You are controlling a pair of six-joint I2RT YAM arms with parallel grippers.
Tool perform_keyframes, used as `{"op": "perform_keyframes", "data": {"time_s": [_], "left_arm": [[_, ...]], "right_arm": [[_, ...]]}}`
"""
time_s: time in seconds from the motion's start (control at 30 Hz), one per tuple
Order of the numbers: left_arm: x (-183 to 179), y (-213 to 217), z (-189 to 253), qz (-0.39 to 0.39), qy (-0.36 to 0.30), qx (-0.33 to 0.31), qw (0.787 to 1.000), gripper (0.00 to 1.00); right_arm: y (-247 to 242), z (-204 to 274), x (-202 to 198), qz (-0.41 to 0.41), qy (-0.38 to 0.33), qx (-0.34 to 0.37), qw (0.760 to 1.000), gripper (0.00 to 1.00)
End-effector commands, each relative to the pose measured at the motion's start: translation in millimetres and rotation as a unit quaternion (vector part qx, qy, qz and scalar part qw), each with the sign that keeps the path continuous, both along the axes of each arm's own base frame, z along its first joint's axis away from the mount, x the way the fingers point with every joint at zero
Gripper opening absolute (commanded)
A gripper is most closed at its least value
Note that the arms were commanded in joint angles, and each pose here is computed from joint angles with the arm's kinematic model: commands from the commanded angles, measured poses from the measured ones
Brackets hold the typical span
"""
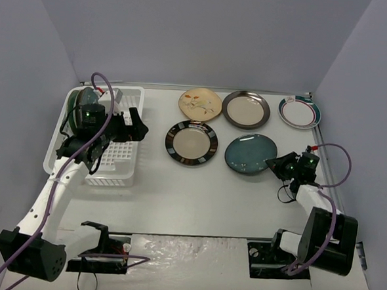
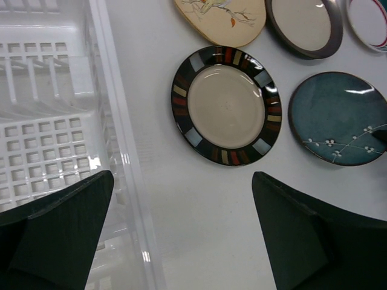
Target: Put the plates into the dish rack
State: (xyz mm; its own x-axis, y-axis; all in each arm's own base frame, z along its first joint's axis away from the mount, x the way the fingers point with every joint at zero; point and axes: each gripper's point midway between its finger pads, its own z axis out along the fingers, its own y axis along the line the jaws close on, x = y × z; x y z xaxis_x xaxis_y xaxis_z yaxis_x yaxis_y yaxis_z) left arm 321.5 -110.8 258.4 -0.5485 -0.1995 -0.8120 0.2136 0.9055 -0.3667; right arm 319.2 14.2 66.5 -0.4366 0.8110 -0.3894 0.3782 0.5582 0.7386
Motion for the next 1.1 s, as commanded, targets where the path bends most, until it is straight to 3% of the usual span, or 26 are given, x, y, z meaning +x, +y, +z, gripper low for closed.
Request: {"op": "perform_keyframes", "data": {"time_s": [0.0, 0.17, 0.2, 0.37, 0.63, 0.83, 0.97, 1.07], "left_arm": [[0.0, -34.2, 54.6, -0.042, -0.063, -0.082, 0.994, 0.97], [-3.7, -68.1, 67.9, -0.079, -0.073, -0.122, 0.987, 0.97], [-3.7, -76.9, 69.3, -0.087, -0.072, -0.131, 0.985, 0.97], [4.1, -111.1, 61.7, -0.111, -0.058, -0.142, 0.982, 0.97], [7.3, -160.5, 71.3, -0.161, -0.058, -0.169, 0.971, 0.97], [12.8, -169.6, 75.7, -0.166, -0.066, -0.171, 0.969, 0.95], [11.2, -171.4, 74.1, -0.169, -0.064, -0.179, 0.967, 0.86], [7.0, -172.4, 76.4, -0.178, -0.065, -0.183, 0.965, 0.67]], "right_arm": [[9.0, 89.5, 30.2, 0.035, -0.133, 0.005, 0.99, 0.0], [35.1, 143.6, 37.3, 0.089, -0.231, 0.061, 0.967, 0.0], [44.6, 167.0, 36.3, 0.114, -0.281, 0.066, 0.951, 0.0], [80.2, 210.6, 22.3, 0.183, -0.375, 0.095, 0.904, 0.0], [139.6, 247.7, 1.5, 0.279, -0.425, 0.103, 0.855, 0.0], [164.4, 263.1, -13.1, 0.316, -0.443, 0.138, 0.827, 0.0], [172.0, 261.7, -15.1, 0.326, -0.444, 0.148, 0.821, 0.0], [174.7, 260.9, -16.1, 0.331, -0.445, 0.16, 0.817, 0.0]]}}
